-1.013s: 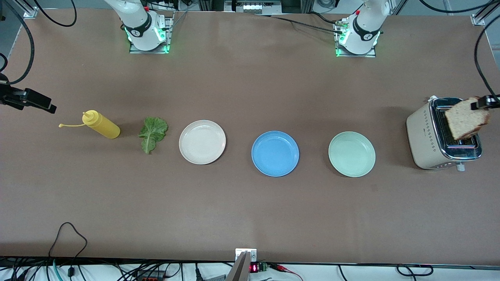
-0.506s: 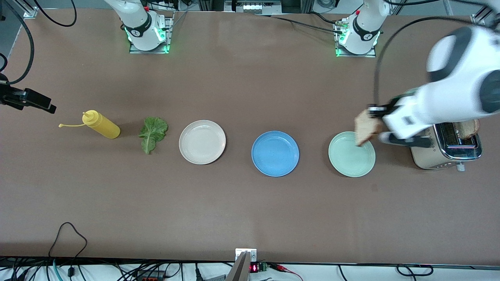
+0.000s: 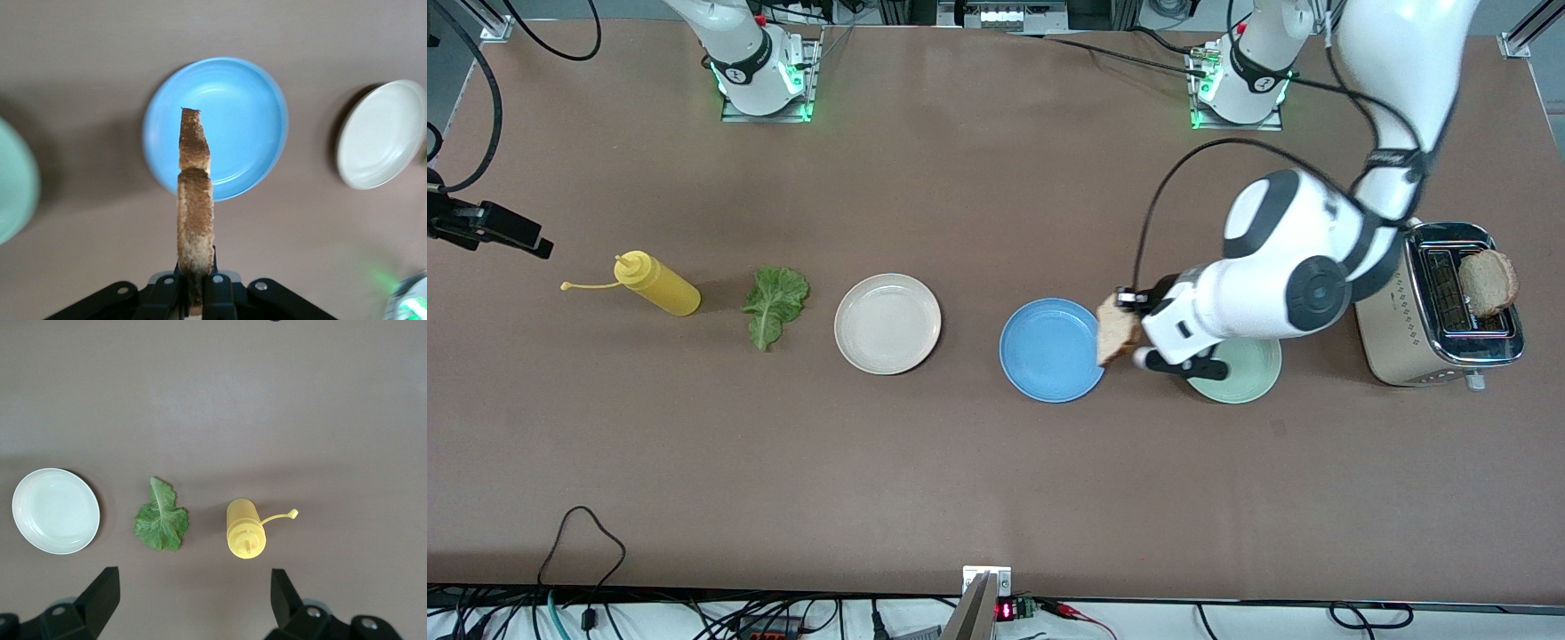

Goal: Make sandwich in blue plate with both arms
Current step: 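Carry the bread slice to the blue plate and lower it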

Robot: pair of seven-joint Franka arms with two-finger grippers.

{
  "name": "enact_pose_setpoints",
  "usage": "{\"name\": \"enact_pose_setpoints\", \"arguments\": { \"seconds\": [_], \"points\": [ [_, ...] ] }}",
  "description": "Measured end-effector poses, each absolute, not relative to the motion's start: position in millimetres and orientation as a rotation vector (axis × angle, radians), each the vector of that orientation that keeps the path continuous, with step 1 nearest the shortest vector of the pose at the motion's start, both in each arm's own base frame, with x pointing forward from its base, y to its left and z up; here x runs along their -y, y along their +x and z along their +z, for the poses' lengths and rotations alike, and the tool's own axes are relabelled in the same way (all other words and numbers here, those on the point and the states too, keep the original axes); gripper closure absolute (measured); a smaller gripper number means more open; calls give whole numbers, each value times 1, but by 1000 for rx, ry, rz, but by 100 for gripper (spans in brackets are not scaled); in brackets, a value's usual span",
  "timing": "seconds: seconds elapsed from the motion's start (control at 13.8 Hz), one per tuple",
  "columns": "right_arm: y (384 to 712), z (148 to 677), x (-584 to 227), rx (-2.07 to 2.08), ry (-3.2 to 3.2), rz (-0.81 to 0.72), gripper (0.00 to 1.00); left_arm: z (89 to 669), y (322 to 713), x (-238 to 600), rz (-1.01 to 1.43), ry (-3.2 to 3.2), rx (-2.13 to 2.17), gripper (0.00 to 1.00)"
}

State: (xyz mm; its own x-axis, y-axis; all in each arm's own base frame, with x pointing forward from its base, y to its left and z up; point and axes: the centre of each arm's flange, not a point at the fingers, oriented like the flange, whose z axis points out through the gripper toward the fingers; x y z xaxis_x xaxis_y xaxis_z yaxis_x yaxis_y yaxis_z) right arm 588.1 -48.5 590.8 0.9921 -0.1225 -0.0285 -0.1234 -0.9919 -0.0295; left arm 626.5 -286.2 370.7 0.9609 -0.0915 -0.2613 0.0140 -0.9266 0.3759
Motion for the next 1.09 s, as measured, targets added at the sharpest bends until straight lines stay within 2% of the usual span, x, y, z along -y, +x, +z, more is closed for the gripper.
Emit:
{"name": "enact_pose_setpoints", "arguments": {
  "seconds": [0.43,1.09],
  "points": [
    [588,591,50,-195,-3104,38,0,323,636,313,-383,2557,-127,92],
    [595,593,47,-184,-3106,-37,0,282,621,335,-379,2550,-154,92]
  ]
}}
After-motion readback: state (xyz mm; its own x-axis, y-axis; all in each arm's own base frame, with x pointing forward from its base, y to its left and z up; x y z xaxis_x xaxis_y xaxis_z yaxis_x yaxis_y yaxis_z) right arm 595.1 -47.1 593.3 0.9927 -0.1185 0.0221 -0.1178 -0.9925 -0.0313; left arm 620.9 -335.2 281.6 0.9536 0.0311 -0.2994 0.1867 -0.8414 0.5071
